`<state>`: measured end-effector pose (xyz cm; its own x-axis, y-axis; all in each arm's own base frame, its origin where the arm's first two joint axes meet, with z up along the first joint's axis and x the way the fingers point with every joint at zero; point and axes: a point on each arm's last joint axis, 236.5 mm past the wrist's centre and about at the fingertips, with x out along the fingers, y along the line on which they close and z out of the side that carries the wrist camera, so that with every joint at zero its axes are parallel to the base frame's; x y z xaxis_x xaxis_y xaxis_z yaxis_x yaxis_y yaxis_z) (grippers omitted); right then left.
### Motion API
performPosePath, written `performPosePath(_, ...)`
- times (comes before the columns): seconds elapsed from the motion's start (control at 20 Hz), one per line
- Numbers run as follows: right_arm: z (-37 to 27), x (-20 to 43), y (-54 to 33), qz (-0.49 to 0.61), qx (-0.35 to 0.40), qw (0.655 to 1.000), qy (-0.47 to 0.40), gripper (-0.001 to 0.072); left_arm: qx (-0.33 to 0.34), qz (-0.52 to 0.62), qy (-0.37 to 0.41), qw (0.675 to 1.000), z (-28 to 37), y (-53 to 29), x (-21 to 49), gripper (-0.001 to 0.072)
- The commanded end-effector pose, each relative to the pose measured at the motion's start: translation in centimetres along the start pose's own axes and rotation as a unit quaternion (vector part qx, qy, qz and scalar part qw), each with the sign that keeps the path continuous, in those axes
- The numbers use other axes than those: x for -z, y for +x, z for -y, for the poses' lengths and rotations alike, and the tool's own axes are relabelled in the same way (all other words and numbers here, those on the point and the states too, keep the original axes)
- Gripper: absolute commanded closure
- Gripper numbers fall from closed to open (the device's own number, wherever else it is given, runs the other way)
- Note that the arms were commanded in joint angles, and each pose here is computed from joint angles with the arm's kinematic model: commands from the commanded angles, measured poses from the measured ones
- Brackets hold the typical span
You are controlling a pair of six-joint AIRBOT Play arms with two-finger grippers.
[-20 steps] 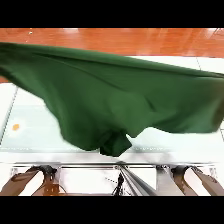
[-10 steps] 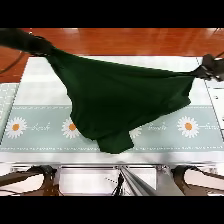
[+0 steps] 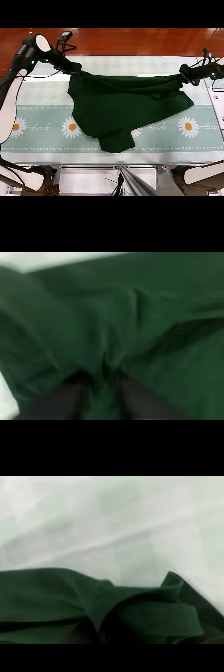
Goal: Fold the shirts.
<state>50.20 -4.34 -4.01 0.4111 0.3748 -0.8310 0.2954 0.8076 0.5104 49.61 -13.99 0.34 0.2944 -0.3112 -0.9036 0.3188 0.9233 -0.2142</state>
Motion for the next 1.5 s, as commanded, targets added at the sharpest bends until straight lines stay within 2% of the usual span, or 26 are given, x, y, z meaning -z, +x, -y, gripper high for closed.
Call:
performPosePath(0.0, -0.6, 1.0, 0.6, -0.024, -0.027, 0.999, -0.022, 0.0330, -0.006, -0.040, -0.022, 0.999, -1.0, 0.5, 1.6, 0.0225)
performPosePath(0.05, -1.8, 1.5, -0.6, -0.031, -0.053, 0.997, -0.047, 0.0271, -0.024, -0.064, -0.028, 0.997, -2.2, -0.8, 2.5, 0.0165)
performPosePath(0.1, -2.3, 1.9, -2.2, -0.039, -0.061, 0.995, -0.066, 0.0271, -0.050, -0.094, -0.041, 0.994, -3.6, -2.4, 3.8, 0.0132)
performPosePath(0.15, -1.9, 2.5, -4.0, -0.049, -0.051, 0.994, -0.081, 0.0272, -0.076, -0.127, -0.058, 0.987, -5.1, -4.4, 5.5, 0.0132)
performPosePath(0.25, 2.3, 4.3, -8.3, -0.083, 0.046, 0.989, -0.112, 0.0273, -0.079, -0.159, -0.085, 0.980, -6.3, -7.8, 7.8, 0.0133)
performPosePath(0.35, 7.2, 5.0, -12.1, -0.077, 0.129, 0.987, -0.056, 0.0272, -0.030, -0.148, -0.114, 0.982, -4.8, -9.6, 8.8, 0.0133)
performPosePath(0.45, 9.3, 6.6, -13.8, -0.062, 0.119, 0.991, -0.016, 0.0255, 0.045, -0.146, -0.136, 0.979, -1.4, -9.7, 11.3, 0.0133)
performPosePath(0.5, 10.0, 7.5, -13.8, -0.054, 0.099, 0.994, 0.004, 0.0178, 0.072, -0.147, -0.139, 0.977, 0.2, -9.3, 12.9, 0.0133)
performPosePath(0.65, 10.2, 9.6, -12.7, -0.032, 0.016, 0.998, 0.049, 0.0164, 0.141, -0.142, -0.176, 0.964, 4.8, -7.1, 19.3, 0.0132)
performPosePath(0.7, 10.1, 9.9, -12.3, -0.028, -0.003, 0.998, 0.057, 0.0165, 0.159, -0.145, -0.192, 0.957, 6.0, -6.5, 21.5, 0.0088)
performPosePath(0.75, 10.2, 10.1, -12.0, -0.028, -0.007, 0.998, 0.058, 0.0165, 0.177, -0.151, -0.212, 0.949, 7.3, -5.8, 23.8, 0.0012)
performPosePath(0.9, 10.2, 9.4, -11.8, -0.012, -0.008, 0.998, 0.054, 0.0167, 0.228, -0.153, -0.279, 0.920, 10.4, -4.0, 27.7, 0.0003)
performPosePath(1.0, 10.2, 9.0, -11.8, -0.004, -0.009, 0.999, 0.049, 0.0167, 0.239, -0.167, -0.300, 0.908, 11.6, -2.6, 29.6, 0.0004)
performPosePath(1.1, 10.3, 8.9, -11.8, -0.002, -0.007, 0.999, 0.044, 0.0169, 0.226, -0.172, -0.299, 0.911, 12.1, -1.1, 30.9, 0.0004)
performPosePath(1.25, 10.4, 8.7, -11.8, 0.002, -0.004, 0.999, 0.044, 0.0179, 0.227, -0.155, -0.314, 0.909, 13.4, 0.9, 29.9, 0.0004)
performPosePath(1.45, 10.4, 8.8, -11.8, 0.000, -0.005, 0.999, 0.044, 0.0180, 0.195, -0.103, -0.353, 0.910, 12.4, 4.2, 27.8, 0.0014)
